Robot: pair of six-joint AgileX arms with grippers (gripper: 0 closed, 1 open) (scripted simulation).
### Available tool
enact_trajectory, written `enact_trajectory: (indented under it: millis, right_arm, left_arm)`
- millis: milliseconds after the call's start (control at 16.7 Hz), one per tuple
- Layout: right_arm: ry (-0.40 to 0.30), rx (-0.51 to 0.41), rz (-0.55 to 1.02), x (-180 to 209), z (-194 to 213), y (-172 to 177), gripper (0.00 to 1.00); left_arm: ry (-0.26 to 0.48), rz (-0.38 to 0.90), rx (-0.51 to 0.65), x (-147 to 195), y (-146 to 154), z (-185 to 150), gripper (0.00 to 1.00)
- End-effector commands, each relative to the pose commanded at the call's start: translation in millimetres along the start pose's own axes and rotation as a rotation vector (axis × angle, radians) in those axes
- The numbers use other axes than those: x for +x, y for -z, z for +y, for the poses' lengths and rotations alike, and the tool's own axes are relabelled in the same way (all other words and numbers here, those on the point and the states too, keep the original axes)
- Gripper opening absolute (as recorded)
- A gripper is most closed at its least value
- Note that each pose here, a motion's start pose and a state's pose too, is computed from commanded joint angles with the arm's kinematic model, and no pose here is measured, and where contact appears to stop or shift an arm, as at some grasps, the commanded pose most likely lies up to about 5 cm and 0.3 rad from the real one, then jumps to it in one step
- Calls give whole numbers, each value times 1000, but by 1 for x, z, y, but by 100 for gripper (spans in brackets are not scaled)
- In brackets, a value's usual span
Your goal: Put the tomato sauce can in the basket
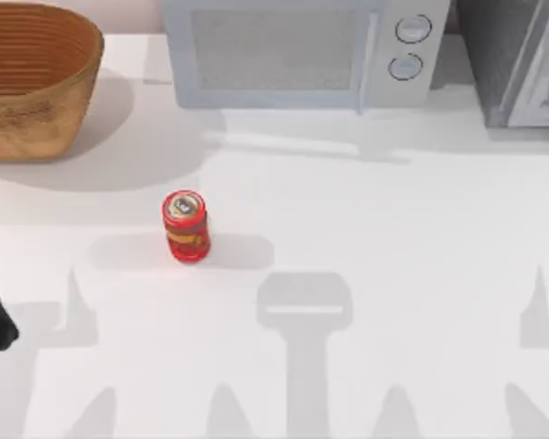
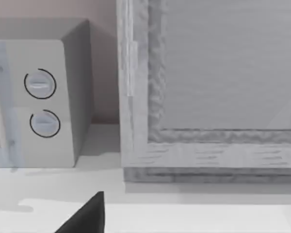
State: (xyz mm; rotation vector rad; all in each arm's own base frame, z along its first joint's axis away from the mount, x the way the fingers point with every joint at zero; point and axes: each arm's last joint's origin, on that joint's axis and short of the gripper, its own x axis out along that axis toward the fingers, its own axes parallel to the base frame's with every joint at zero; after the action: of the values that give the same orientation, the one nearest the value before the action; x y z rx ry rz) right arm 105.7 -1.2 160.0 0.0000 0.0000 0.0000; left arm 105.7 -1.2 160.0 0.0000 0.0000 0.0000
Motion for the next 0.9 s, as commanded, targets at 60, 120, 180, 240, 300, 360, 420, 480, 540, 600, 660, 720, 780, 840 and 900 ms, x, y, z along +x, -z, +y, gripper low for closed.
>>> enact_trajectory:
  millis: [60,120,180,240,300,360,420,480,540,600,660,720,780,840,900]
  right_arm:
    - [0,0,0,0,0,0,100]
    - [0,0,0,0,0,0,100]
    - [0,0,0,0,0,0,100]
    - [0,0,0,0,0,0,100]
    - [0,0,0,0,0,0,100]
    - [0,0,0,0,0,0,100]
    - [0,0,0,0,0,0,100]
    - [0,0,0,0,0,0,100]
    - [0,0,0,0,0,0,100]
    - [0,0,0,0,0,0,100]
    - [0,0,0,0,0,0,100]
    - [0,0,0,0,0,0,100]
    - [0,0,0,0,0,0,100]
    - [0,0,0,0,0,0,100]
    - [0,0,0,0,0,0,100]
  left_arm:
    - [0,0,0,0,0,0,100]
    - [0,0,0,0,0,0,100]
    - [9,4,4,0,-1,0,100]
    - [26,12,13,1,-2,-1,100]
    - [50,26,27,2,-5,-2,100]
    - [81,43,44,3,-8,-3,100]
    - [119,65,65,6,-11,-4,100]
    - [162,92,89,9,-15,-5,100]
    - [211,122,115,13,-19,-6,100]
    - [264,153,141,18,-23,-8,100]
    - [322,185,168,25,-27,-9,100]
    - [384,217,193,32,-30,-10,100]
    - [450,248,217,42,-33,-11,100]
    - [519,277,238,52,-36,-12,100]
    - [591,302,255,64,-37,-12,100]
